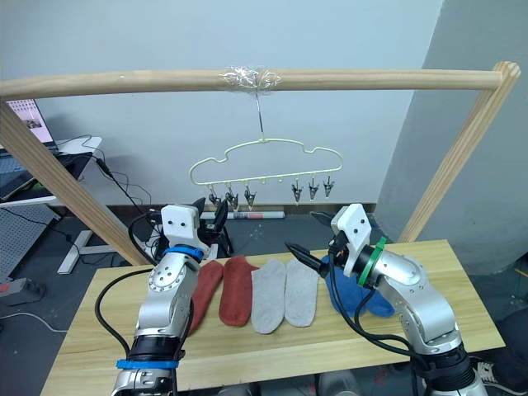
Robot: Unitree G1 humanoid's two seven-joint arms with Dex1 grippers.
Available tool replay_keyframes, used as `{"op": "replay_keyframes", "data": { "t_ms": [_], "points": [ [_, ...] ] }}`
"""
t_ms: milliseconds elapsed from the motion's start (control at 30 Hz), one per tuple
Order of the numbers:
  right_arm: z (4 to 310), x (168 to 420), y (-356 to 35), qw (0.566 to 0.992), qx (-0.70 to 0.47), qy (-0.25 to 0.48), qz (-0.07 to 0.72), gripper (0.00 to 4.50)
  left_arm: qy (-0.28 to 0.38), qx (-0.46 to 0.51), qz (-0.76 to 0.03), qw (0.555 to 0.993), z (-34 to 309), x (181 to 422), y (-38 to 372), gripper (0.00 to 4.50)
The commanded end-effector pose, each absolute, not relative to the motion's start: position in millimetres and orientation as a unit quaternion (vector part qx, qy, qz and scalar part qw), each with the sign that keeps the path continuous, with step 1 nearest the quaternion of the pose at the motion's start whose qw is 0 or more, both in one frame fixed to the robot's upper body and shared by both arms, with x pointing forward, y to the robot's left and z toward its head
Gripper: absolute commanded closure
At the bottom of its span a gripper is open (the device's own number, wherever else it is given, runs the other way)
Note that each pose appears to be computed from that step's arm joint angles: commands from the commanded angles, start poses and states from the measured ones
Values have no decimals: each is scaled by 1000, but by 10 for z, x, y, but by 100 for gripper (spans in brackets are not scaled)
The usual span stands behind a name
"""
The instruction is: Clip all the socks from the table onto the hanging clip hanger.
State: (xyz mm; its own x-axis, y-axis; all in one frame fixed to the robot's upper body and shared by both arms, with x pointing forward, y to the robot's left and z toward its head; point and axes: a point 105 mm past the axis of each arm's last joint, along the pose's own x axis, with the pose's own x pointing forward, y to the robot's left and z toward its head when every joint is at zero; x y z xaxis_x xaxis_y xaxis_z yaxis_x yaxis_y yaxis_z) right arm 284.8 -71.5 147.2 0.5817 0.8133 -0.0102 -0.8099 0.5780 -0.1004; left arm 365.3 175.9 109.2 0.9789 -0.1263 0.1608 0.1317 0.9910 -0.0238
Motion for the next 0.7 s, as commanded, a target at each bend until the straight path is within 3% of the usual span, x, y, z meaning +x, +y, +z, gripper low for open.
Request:
{"op": "replay_keyframes", "data": {
  "t_ms": [33, 533, 700],
  "points": [
    [1616, 2851, -729, 889, -45, -43, 454, 0, -115, -10, -60, 991, 1280, 3711, 1786, 184],
    [1614, 2861, -736, 889, -54, -45, 452, 0, -136, -4, -71, 988, 1374, 3752, 1749, 184],
    [1589, 2855, -746, 889, -58, -41, 451, 0, -148, -1, -83, 985, 1433, 3738, 1695, 335]
  ]
}}
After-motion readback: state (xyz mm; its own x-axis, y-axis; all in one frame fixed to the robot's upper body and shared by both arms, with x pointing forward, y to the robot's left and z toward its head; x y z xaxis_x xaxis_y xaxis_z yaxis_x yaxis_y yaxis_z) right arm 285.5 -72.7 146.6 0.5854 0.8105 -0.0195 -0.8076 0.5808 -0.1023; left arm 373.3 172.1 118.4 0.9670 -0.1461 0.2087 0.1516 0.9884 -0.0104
